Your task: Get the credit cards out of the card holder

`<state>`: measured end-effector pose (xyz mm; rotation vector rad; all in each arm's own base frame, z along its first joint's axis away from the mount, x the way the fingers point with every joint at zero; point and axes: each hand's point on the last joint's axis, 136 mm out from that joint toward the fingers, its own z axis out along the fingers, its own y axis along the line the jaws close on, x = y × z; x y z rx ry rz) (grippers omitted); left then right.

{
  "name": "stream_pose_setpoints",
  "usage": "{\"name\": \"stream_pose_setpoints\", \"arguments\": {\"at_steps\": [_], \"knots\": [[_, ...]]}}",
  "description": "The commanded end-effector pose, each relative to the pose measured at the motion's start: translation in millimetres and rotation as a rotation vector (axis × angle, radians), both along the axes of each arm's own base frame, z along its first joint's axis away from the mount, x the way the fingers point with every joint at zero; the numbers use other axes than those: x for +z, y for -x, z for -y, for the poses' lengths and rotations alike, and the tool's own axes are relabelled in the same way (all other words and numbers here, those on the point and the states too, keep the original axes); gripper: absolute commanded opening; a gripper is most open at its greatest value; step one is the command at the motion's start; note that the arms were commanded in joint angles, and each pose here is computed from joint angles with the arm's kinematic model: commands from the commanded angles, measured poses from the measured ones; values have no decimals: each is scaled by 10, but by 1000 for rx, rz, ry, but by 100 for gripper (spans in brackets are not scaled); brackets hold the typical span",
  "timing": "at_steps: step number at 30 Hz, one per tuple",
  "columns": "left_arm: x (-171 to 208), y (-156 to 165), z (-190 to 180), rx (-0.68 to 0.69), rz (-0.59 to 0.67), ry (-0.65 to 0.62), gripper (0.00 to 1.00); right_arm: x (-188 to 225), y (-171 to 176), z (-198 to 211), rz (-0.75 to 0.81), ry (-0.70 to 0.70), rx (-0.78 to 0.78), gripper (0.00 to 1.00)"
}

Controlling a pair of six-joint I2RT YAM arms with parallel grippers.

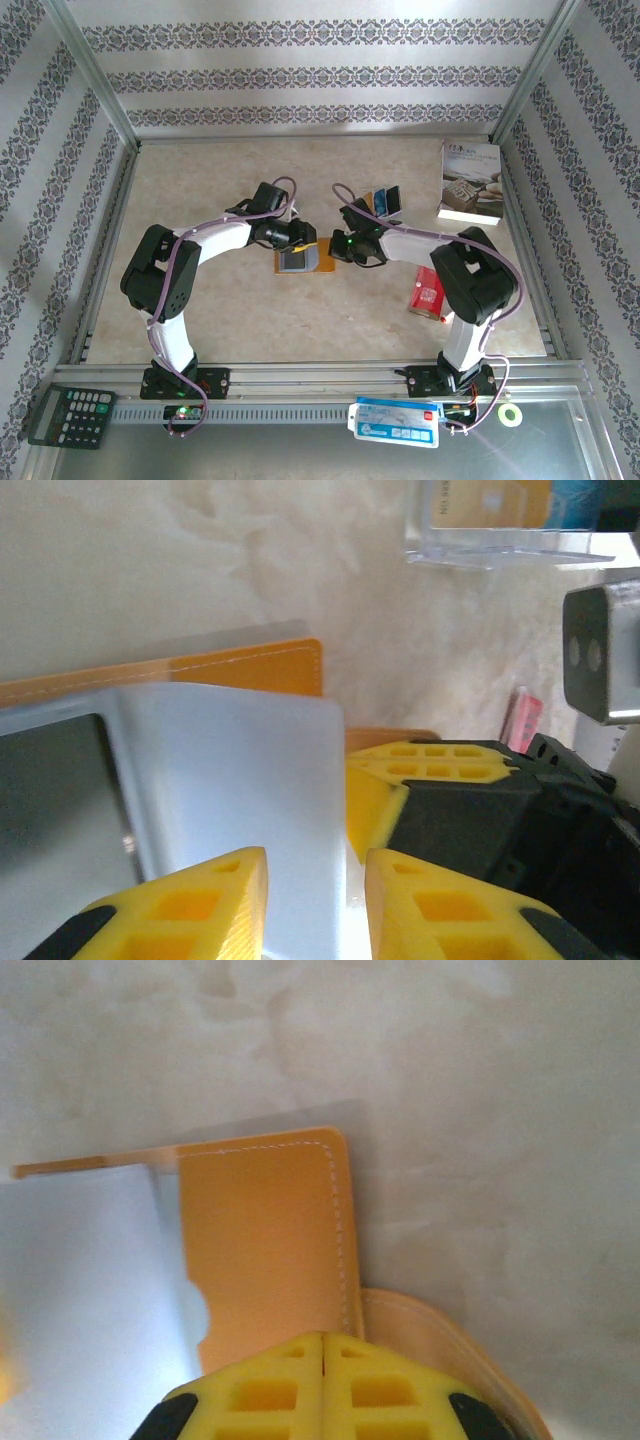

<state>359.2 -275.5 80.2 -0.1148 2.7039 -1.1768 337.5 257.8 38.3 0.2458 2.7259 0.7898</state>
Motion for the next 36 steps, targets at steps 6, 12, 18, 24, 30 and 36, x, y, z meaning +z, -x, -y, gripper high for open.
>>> {"name": "stream_pose_setpoints", "arguments": {"at_steps": [6, 12, 18, 24, 30, 36], "knots": [[-67, -64, 267, -3, -14, 53, 41, 535, -40, 85, 124, -216, -85, 12], [-42, -185, 139, 82, 15, -5, 49, 564, 167, 225, 124, -197, -75, 24], [167, -261, -302, 245, 78, -13, 52, 664, 219, -2, 124, -230, 13, 30], [64, -106, -780, 293, 68, -196, 51, 545, 117, -366, 80, -234, 62, 26], [-119, 55, -866, 276, 20, -253, 42, 302, 22, -631, 36, -252, 102, 22], [-298, 114, -957, 284, -3, -322, 33, 192, -73, -737, 15, -271, 116, 20]]}}
